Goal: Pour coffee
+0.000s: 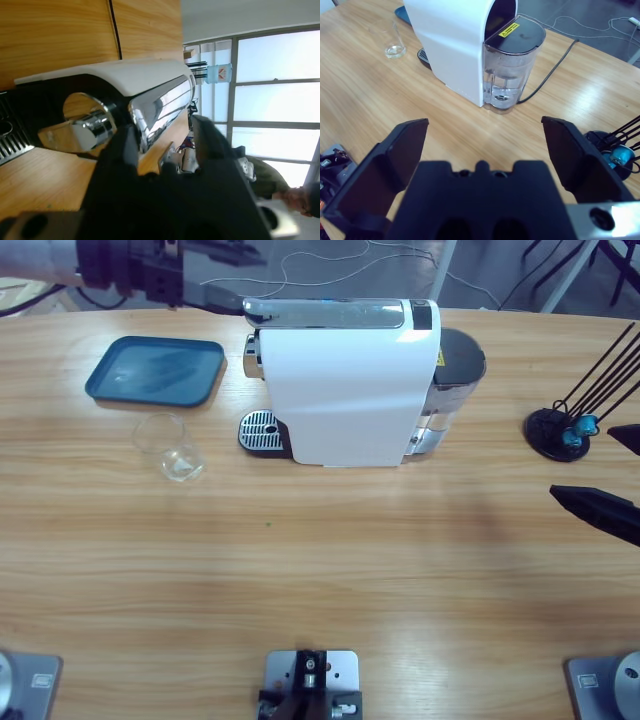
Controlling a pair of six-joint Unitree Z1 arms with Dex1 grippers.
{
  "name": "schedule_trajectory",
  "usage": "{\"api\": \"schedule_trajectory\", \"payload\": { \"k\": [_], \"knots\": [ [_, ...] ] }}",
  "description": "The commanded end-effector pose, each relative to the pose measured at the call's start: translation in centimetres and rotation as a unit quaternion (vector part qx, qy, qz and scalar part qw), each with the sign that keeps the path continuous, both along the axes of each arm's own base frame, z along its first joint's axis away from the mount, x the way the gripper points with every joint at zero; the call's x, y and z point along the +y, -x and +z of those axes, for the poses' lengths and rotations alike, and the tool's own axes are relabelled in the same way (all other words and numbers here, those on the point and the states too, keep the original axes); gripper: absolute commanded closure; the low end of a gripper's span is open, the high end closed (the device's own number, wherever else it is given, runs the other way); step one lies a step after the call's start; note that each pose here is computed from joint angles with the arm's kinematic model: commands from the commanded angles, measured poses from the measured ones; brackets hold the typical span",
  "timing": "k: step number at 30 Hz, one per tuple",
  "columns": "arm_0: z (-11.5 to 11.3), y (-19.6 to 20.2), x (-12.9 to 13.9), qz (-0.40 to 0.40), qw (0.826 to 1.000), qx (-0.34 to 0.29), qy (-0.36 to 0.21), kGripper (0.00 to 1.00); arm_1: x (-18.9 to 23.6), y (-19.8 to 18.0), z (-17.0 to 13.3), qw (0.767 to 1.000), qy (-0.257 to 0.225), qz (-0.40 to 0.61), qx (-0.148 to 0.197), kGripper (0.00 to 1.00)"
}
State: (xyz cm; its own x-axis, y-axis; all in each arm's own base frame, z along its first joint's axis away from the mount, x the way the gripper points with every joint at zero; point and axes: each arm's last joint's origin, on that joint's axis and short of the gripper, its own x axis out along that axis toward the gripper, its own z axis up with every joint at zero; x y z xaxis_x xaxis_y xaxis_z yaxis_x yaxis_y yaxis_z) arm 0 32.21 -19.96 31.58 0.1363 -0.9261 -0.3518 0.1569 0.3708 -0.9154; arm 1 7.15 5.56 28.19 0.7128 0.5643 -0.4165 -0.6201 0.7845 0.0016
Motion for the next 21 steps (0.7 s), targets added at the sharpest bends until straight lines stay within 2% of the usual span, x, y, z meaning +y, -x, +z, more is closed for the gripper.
{"api": "schedule_trajectory", "payload": {
  "k": [1, 9, 14, 17, 18, 19, 20, 21],
  "knots": [
    [1.8, 2.3, 0.4, -0.013, 1.000, -0.020, 0.011, 1.000, -0.4, 0.5, -0.9, 1.000, 0.000, -0.004, 0.002, 0.000],
    [5.0, 3.5, 0.5, -0.023, 0.997, -0.063, 0.034, 1.000, -0.5, 0.6, -0.9, 1.000, -0.003, -0.004, -0.002, 0.000],
    [7.5, 3.3, -0.8, -0.034, 0.994, -0.089, 0.046, 1.000, -0.6, 0.7, -1.0, 1.000, -0.005, -0.004, -0.005, 0.000],
    [8.1, 3.3, -0.7, -0.020, 0.993, -0.109, 0.032, 1.000, -0.7, 0.9, -0.6, 1.000, -0.010, -0.007, -0.003, 0.000],
    [8.6, 3.8, -0.4, -0.013, 0.991, -0.129, 0.011, 1.000, -0.9, 1.0, 0.0, 1.000, -0.011, -0.015, 0.009, 0.000],
    [9.4, 4.7, -0.2, -0.004, 0.987, -0.157, -0.024, 0.747, -1.0, 1.2, 0.6, 0.999, -0.009, -0.026, 0.025, 0.000],
    [10.2, 6.0, 0.0, 0.019, 0.977, -0.197, -0.078, 0.297, -1.2, 1.2, 1.5, 0.998, -0.002, -0.046, 0.047, 0.000],
    [10.7, 7.1, 0.3, 0.038, 0.963, -0.235, -0.125, 0.129, -1.4, 1.0, 1.9, 0.995, 0.010, -0.079, 0.066, 0.000]
  ]
}}
